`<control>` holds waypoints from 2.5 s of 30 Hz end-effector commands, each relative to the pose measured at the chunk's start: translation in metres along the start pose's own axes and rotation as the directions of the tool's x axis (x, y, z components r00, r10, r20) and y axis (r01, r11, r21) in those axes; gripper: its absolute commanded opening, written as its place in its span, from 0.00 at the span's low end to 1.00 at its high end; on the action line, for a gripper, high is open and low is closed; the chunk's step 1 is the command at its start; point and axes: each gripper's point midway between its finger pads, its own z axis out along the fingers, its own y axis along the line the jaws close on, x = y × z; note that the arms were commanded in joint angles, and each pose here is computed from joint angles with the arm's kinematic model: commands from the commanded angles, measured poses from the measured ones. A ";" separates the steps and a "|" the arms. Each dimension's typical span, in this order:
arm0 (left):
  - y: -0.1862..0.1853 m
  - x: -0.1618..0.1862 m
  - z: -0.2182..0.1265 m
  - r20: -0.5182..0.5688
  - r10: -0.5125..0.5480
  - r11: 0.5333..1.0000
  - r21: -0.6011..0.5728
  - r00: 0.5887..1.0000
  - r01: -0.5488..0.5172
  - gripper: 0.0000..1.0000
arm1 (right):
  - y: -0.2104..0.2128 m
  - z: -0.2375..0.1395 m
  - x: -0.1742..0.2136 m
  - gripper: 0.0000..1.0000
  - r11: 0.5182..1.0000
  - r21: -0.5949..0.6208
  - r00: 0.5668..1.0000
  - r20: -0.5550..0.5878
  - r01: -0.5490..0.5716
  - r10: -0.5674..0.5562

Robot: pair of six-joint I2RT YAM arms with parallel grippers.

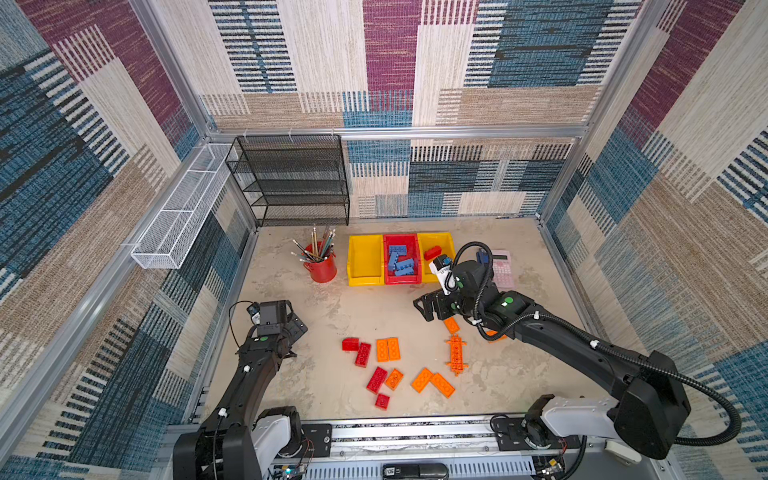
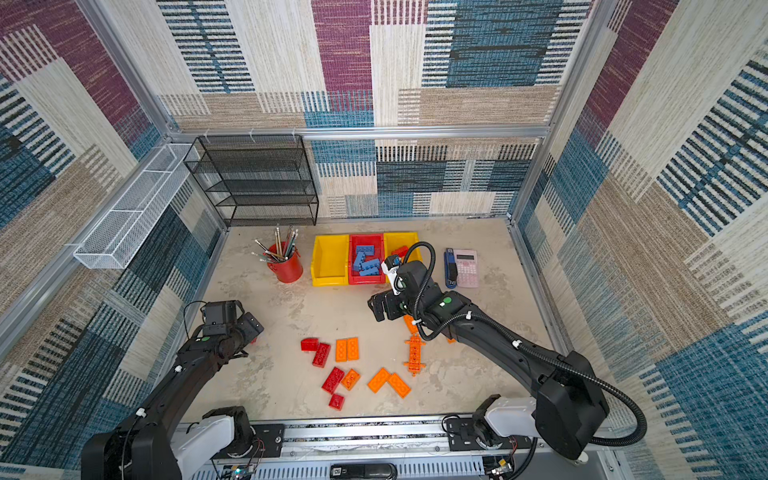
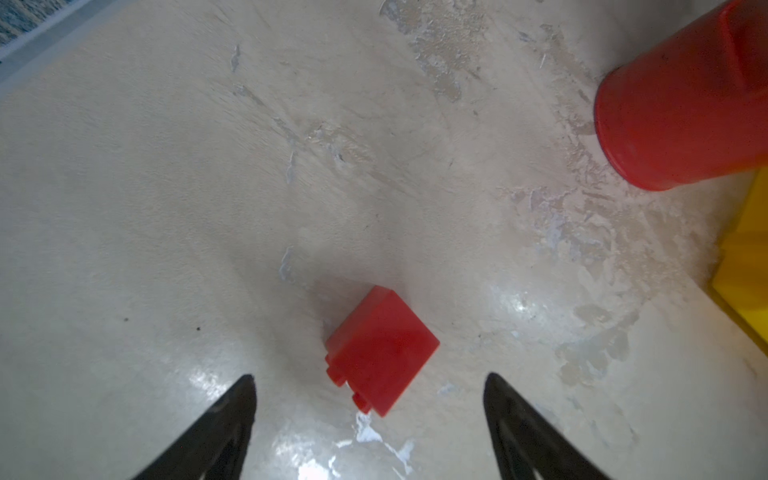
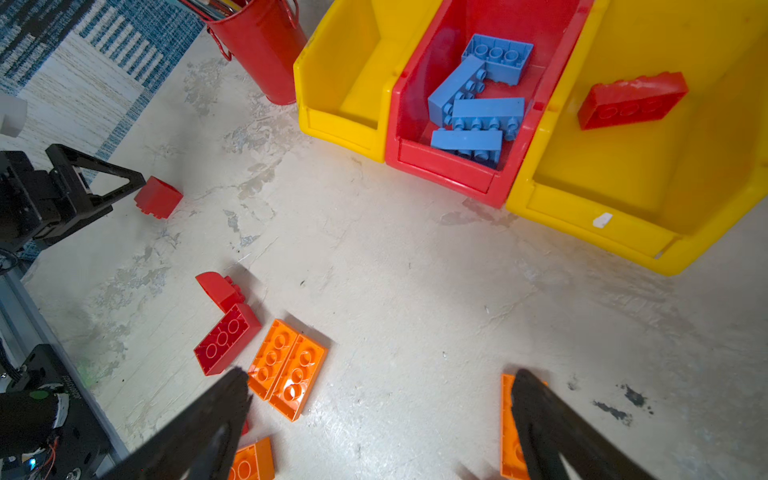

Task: Sort the legos into containers by color
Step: 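Grasp the small red brick with the left gripper while the right arm returns, then lift the small red brick with the left gripper and carry it toward the bins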

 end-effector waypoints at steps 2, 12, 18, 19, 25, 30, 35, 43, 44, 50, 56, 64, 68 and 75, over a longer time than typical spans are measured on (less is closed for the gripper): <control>-0.014 -0.009 0.010 -0.014 -0.004 0.998 0.061 1.000 0.005 0.80 | 0.002 0.002 -0.007 0.99 1.000 -0.011 0.999 0.031 0.009 -0.008; -0.035 -0.011 0.034 -0.122 0.042 0.995 0.092 0.992 -0.031 0.77 | -0.004 0.001 -0.004 0.99 1.000 0.018 1.000 0.029 0.008 -0.008; -0.044 0.002 0.041 -0.191 0.088 0.991 0.117 0.978 -0.066 0.65 | -0.004 0.002 -0.005 0.99 1.000 0.024 0.999 0.030 0.012 -0.012; -0.046 0.005 0.040 -0.197 0.103 0.990 0.117 0.975 -0.081 0.64 | -0.004 0.001 -0.006 0.99 1.000 0.026 0.999 0.032 0.010 -0.011; -0.059 0.024 0.031 -0.216 0.224 0.974 0.094 0.950 -0.208 0.60 | -0.004 0.002 -0.008 0.99 1.000 0.027 0.999 0.036 0.011 -0.012; -0.057 0.028 0.033 -0.231 0.251 0.968 0.064 0.940 -0.243 0.60 | -0.004 0.000 -0.007 0.99 1.000 0.024 0.999 0.037 0.005 -0.006; -0.063 0.035 0.037 -0.267 0.265 0.964 0.077 0.926 -0.254 0.57 | -0.003 -0.006 -0.005 0.99 1.000 0.018 0.999 0.044 0.000 -0.001; -0.076 0.049 0.028 -0.279 0.351 0.936 0.063 0.894 -0.348 0.35 | -0.004 -0.019 -0.003 0.99 1.000 0.020 0.998 0.068 -0.010 0.009; -0.078 0.052 0.026 -0.279 0.360 0.932 0.065 0.890 -0.357 0.32 | -0.004 -0.021 -0.003 0.99 1.000 0.020 0.997 0.070 -0.012 0.011; -0.094 0.061 0.010 -0.274 0.419 0.907 0.082 0.866 -0.414 0.20 | -0.002 -0.033 -0.004 0.99 1.000 0.011 0.995 0.102 -0.021 0.019; -0.127 0.057 -0.008 -0.237 0.472 0.881 0.121 0.849 -0.457 0.18 | -0.008 -0.047 0.000 0.99 0.999 0.033 0.991 0.132 -0.037 0.032; -0.234 0.040 -0.038 -0.136 0.574 0.810 0.244 0.808 -0.534 0.18 | -0.022 -0.066 0.008 0.99 0.990 0.077 0.973 0.206 -0.121 0.102; -0.305 0.041 -0.050 -0.085 0.632 0.750 0.318 0.770 -0.580 0.17 | -0.029 -0.075 0.010 0.99 0.979 0.094 0.957 0.246 -0.181 0.153; -0.415 0.066 -0.065 -0.004 0.706 0.633 0.453 0.709 -0.627 0.17 | -0.038 -0.098 0.007 0.99 0.960 0.101 0.916 0.338 -0.261 0.214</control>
